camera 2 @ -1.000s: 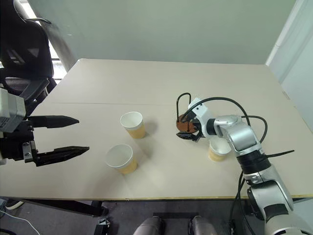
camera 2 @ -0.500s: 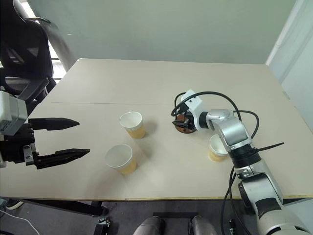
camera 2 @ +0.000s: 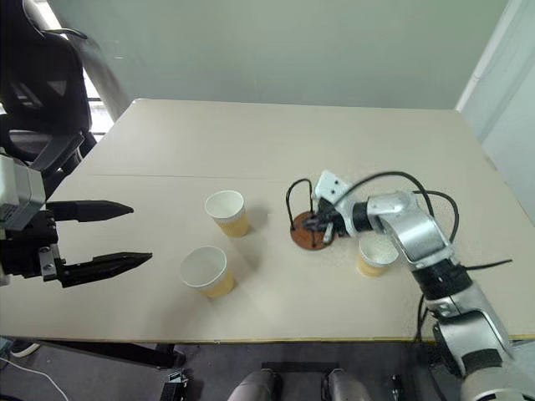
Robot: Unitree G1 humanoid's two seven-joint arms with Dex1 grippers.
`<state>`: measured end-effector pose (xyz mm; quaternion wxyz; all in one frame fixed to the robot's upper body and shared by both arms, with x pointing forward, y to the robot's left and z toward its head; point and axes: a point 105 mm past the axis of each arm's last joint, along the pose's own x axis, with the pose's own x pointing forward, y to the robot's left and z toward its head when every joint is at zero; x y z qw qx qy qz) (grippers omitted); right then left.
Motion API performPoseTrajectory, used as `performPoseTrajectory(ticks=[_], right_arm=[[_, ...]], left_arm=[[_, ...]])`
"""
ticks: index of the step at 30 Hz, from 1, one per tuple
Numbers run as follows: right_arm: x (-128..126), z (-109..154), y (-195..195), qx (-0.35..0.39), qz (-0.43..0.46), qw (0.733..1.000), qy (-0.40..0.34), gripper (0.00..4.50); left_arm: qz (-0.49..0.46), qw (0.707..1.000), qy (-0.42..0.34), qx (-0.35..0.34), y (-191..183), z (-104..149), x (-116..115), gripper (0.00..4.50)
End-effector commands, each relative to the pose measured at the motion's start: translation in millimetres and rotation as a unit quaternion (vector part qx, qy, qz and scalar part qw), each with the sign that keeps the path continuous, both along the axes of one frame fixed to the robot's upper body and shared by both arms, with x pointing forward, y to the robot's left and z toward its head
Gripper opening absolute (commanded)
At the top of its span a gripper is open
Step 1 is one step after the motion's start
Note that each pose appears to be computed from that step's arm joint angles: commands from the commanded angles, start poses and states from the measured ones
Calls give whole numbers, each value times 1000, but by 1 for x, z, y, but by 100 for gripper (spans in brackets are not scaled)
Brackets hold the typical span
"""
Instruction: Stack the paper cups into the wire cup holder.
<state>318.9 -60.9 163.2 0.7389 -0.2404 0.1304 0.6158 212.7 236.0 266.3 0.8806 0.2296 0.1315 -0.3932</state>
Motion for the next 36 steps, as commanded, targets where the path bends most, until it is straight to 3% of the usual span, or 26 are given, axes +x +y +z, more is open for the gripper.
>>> performPoseTrajectory(ticks=[1, 12, 24, 28, 36], right_arm=[[-37, 5, 7, 5, 113, 994, 9, 2], [-63, -10, 13, -6, 195, 980, 31, 2], [-61, -14, 15, -31, 211, 977, 6, 2], [-55, -16, 13, -47, 203, 978, 0, 105], [-52, -16, -1, -90, 211, 973, -24, 378]], left_arm=[[-11, 1000, -15, 10, -1, 8, -1, 450], [-25, 1000, -9, 14, -4, 8, 4, 450], [-23, 999, -7, 21, -3, 7, 4, 450], [-23, 999, -8, 21, -3, 7, 5, 450], [-26, 999, -11, 20, -3, 8, 7, 450]])
